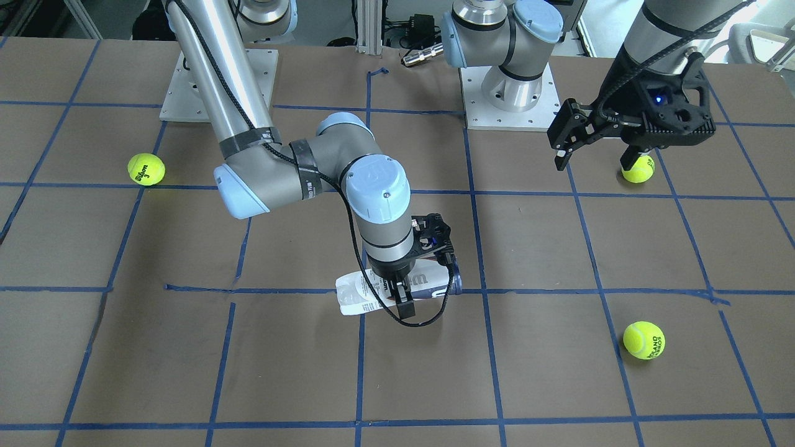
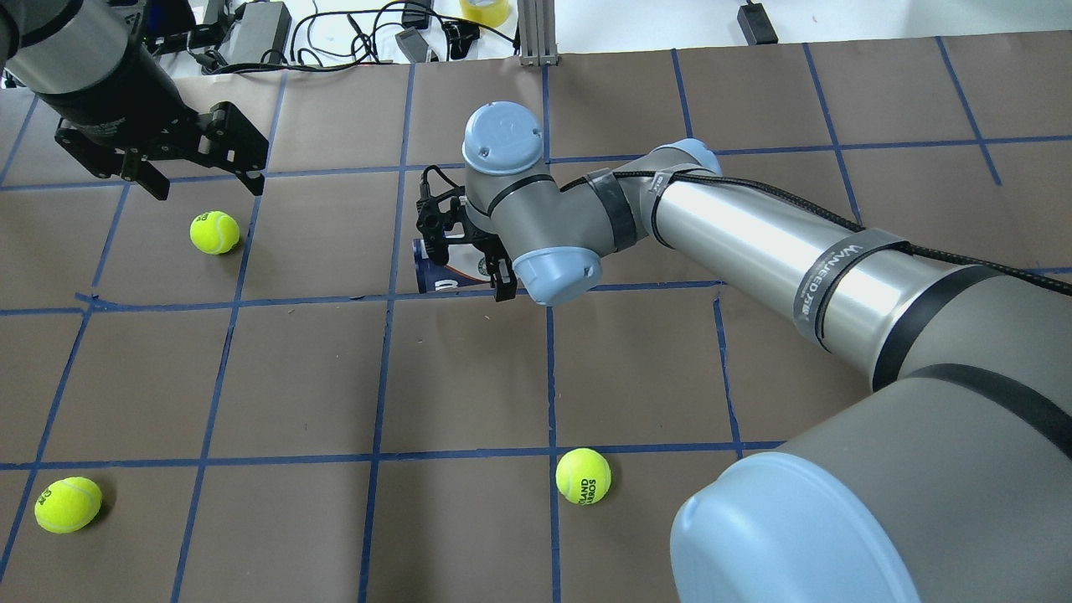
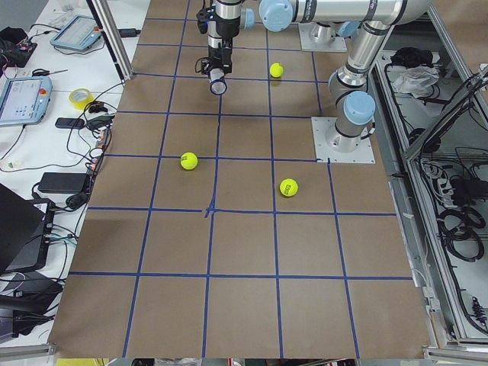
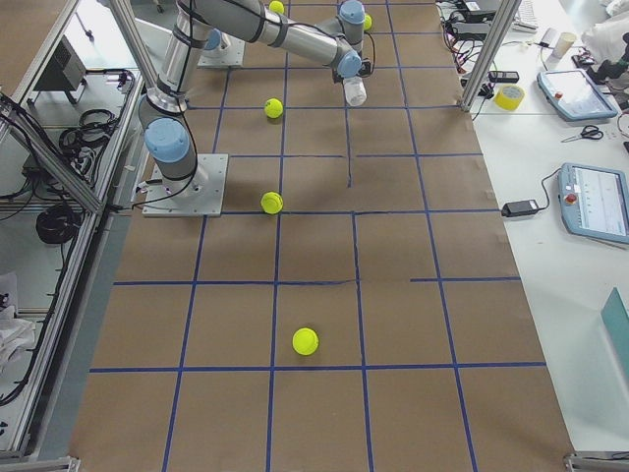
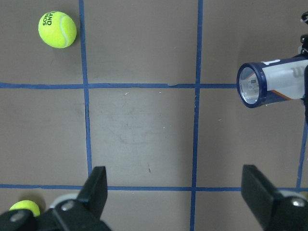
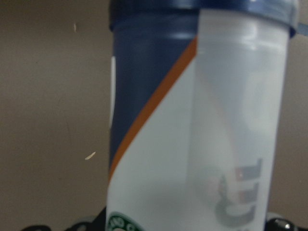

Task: Lift up tennis ball bucket
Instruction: 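Lay the can on its side and open the right gripper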

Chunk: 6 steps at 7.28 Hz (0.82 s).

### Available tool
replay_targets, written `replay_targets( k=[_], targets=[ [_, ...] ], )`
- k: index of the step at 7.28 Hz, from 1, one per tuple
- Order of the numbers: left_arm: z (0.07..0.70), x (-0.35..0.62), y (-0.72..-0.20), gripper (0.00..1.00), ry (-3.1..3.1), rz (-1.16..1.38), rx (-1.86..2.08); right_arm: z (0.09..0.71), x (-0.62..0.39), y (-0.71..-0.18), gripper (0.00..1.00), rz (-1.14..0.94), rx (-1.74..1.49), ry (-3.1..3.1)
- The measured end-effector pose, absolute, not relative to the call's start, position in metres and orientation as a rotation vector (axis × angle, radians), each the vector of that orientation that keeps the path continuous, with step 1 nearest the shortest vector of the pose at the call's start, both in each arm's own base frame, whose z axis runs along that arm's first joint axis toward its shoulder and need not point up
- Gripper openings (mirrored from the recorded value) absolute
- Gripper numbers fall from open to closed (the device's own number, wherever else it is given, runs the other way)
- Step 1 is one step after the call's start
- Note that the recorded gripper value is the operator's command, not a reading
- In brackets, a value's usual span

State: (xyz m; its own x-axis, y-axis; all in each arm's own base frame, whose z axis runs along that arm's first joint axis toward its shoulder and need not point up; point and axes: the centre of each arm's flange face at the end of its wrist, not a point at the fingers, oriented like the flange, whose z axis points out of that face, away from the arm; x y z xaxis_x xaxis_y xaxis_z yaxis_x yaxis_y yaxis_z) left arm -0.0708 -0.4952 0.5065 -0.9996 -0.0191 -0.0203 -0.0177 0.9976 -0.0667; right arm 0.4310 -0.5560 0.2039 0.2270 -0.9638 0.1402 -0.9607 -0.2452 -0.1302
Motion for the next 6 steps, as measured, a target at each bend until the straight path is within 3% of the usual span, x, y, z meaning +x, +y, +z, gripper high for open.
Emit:
replay_targets(
  k=[3, 6],
  targets=[
    [0.506, -0.072, -0.495, 1.0, 3.12, -0.103, -0.027, 0.194, 0.432, -0.55, 1.0, -0.266, -2.45, 1.958],
    [0.504, -0.074, -0.495, 1.0, 3.123, -0.096, -0.019, 0.285, 0.377, -0.562, 1.0, -0.24, -2.313, 2.066]
  ],
)
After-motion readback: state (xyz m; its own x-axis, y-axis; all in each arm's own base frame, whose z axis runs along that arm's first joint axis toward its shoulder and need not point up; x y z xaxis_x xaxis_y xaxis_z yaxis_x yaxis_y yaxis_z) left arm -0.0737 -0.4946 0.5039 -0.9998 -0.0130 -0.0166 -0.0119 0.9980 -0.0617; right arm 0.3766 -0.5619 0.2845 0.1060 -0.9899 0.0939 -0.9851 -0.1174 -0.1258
